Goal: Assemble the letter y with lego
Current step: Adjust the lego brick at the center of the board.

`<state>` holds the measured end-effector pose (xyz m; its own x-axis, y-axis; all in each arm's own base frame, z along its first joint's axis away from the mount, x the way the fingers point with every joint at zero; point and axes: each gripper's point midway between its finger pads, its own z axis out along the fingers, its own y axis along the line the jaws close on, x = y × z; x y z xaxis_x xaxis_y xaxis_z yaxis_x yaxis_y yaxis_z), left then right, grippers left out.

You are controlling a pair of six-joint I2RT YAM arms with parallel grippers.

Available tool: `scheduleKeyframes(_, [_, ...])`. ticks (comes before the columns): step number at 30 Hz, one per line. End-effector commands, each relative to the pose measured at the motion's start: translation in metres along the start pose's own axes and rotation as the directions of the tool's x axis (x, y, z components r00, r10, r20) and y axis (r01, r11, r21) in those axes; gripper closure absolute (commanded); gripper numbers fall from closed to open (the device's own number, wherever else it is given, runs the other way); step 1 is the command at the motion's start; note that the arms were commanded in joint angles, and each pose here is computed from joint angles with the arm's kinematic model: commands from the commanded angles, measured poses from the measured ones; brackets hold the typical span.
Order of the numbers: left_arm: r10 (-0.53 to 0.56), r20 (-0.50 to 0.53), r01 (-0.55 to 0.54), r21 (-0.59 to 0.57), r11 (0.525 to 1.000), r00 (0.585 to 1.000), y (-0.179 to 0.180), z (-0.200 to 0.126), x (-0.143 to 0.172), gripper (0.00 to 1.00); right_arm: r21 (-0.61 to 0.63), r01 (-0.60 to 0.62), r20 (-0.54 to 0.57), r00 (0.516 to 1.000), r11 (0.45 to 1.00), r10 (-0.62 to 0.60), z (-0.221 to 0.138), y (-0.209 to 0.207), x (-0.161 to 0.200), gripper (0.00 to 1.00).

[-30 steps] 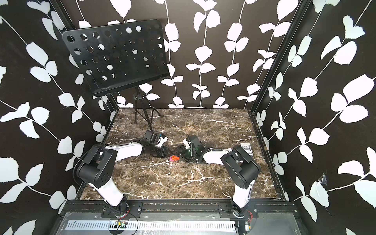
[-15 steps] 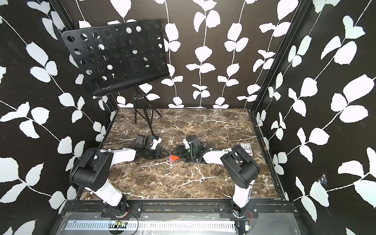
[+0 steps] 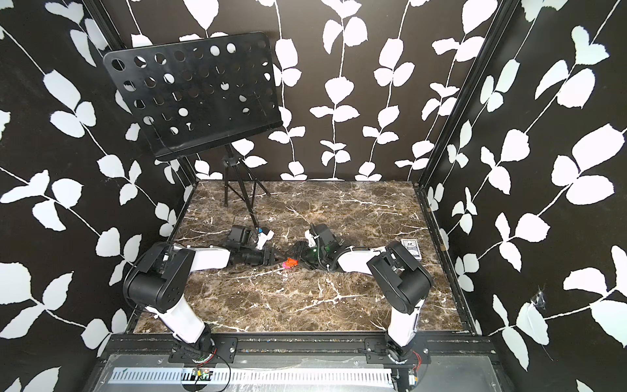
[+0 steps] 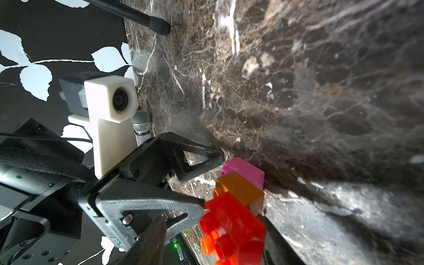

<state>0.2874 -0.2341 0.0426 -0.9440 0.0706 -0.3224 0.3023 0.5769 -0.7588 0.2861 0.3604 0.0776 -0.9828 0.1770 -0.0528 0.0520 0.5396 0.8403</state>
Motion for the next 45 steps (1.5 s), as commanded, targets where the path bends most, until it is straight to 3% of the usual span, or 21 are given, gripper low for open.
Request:
scheduleKeyframes(1, [-0.018,-0.042,0.017,-0.020,1.000,0.999,0.004,0.005,0.007,0.34,-0.019,0.013,0.022,1.000,1.000,-0.013,0.004,0.008,-0.005,0.38])
scheduleKeyframes(31, [-0.065,-0.119,0.050,-0.124,0.991,0.991,0.026,0.006,0.029,0.45,-0.033,0.026,0.033,0.999,0.999,-0.025,0.008,0.014,-0.013,0.38])
scheduleKeyframes(37, [-0.075,-0.118,0.056,-0.156,0.986,0.990,0.032,0.008,0.027,0.44,0.061,0.080,0.041,0.996,0.995,-0.082,-0.012,0.007,-0.020,0.38])
scheduleKeyframes(45, [-0.054,-0.072,0.039,-0.187,0.982,0.996,0.035,0.013,0.013,0.45,0.224,0.150,0.043,0.986,0.963,-0.163,-0.068,-0.009,-0.040,0.40])
